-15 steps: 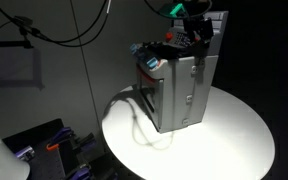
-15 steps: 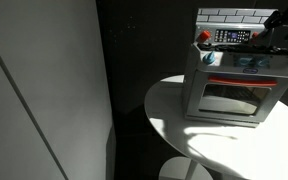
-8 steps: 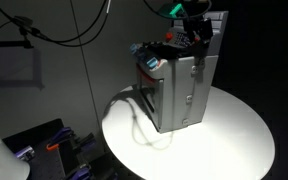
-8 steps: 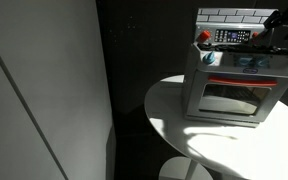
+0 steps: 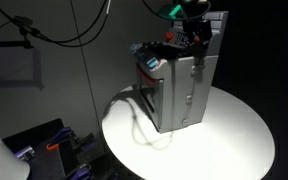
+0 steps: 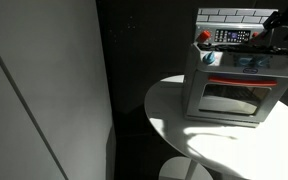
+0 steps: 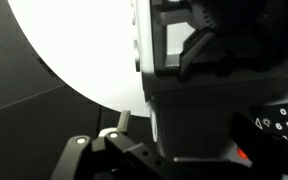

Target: Press the top and bottom buttons on the right side of the stove

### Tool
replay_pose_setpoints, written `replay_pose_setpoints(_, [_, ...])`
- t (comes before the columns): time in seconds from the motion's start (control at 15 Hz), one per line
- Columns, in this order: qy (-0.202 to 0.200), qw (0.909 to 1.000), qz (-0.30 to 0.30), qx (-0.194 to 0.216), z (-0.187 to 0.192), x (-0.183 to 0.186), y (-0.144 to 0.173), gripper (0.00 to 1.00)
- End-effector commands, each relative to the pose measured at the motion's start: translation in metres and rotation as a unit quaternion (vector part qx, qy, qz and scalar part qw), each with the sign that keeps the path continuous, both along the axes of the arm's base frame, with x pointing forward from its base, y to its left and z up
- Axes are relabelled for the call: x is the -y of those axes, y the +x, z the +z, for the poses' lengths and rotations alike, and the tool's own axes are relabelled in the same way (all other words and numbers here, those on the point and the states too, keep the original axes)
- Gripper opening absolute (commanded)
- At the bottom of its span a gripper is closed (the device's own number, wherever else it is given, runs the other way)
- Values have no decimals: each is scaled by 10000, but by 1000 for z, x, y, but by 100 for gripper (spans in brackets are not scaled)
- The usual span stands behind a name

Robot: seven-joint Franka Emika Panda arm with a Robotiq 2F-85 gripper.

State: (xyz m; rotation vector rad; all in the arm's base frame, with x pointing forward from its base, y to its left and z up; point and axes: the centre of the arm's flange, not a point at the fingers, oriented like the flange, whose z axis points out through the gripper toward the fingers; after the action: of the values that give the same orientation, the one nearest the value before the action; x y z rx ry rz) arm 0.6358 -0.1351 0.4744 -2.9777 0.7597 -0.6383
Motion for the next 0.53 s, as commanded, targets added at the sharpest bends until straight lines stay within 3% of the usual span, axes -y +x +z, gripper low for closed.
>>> replay_pose_setpoints(0.0, [8,10000,18,17,1,-2,0,100])
replay_pose_setpoints(0.47, [-15,10000,24,-11,-4,-4,4,100])
